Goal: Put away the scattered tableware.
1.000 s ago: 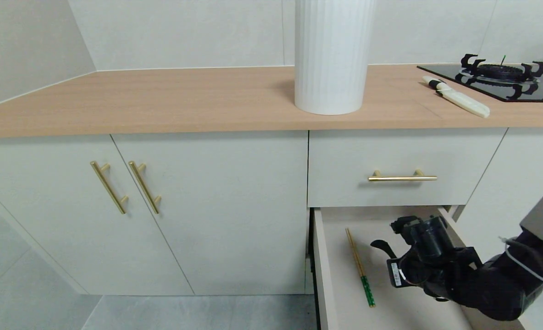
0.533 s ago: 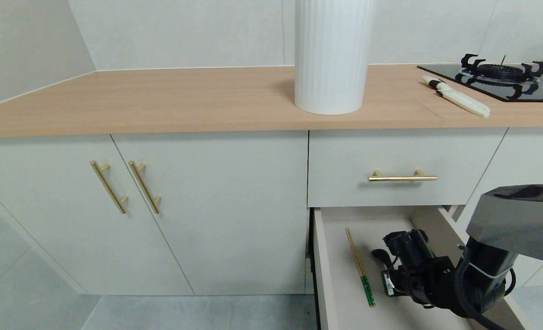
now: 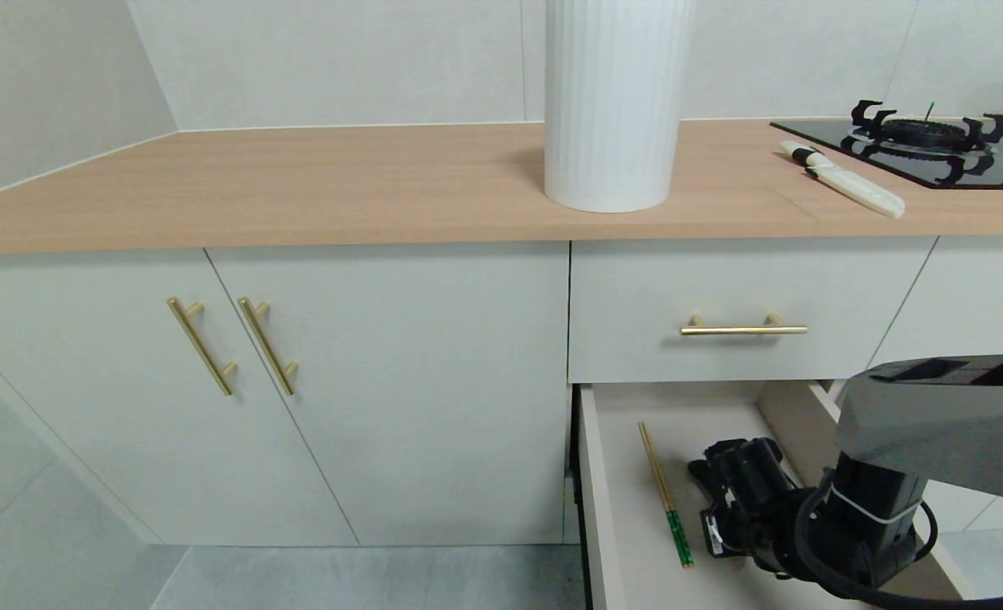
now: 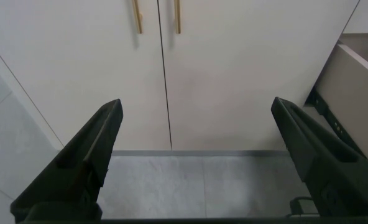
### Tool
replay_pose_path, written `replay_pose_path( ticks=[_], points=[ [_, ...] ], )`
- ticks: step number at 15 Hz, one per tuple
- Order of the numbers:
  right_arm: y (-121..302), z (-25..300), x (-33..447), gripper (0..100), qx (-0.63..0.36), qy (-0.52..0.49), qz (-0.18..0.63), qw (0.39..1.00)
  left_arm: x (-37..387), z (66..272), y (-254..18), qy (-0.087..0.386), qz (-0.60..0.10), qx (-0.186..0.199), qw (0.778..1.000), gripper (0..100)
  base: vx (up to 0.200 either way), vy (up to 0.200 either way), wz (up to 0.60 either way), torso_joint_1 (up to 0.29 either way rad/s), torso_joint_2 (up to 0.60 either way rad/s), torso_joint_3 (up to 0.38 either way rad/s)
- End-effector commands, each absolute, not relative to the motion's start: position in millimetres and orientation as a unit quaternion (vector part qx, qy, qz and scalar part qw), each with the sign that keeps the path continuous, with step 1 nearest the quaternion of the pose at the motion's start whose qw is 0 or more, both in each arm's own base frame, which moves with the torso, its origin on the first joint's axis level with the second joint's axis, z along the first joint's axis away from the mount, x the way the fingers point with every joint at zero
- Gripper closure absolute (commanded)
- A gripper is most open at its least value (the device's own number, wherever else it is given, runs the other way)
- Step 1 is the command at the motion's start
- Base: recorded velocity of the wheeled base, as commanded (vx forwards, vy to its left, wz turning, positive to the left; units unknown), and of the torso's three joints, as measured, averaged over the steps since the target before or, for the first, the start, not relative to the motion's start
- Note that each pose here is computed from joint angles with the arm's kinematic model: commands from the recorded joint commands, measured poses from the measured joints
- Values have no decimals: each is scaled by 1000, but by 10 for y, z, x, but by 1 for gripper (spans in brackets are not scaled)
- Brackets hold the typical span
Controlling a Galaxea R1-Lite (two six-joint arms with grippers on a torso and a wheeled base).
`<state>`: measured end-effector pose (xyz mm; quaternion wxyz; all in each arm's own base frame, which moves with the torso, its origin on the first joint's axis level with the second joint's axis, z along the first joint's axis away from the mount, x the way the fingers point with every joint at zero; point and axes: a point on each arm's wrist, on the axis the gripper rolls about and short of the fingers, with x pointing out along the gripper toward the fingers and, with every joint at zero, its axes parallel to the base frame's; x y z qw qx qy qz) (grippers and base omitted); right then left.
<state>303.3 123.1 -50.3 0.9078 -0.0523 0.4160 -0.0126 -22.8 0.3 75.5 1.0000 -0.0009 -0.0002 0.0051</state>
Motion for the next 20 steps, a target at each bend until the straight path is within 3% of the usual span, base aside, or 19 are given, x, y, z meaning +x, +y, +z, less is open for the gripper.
replay_pose_path(
  ticks=[1,5,6,13,20],
  points=[
    [1229,-516,3024,100,-54,419,-12,906,-228,755,3,0,5,-1,1000,0,0,0,0,0,0,0],
    [1226,-519,3017,100,-56,420,-13,906,-228,755,3,0,5,-1,1000,0,0,0,0,0,0,0],
    [1226,-519,3017,0,-56,420,-13,906,-228,755,3,0,5,-1,1000,0,0,0,0,0,0,0],
    [1204,-448,2972,0,-56,416,-18,907,-228,755,3,0,5,-1,1000,0,0,0,0,0,0,0],
    [1147,401,2674,0,-44,367,0,929,-228,755,3,0,5,-2,1000,0,0,0,0,0,0,0]
  ],
)
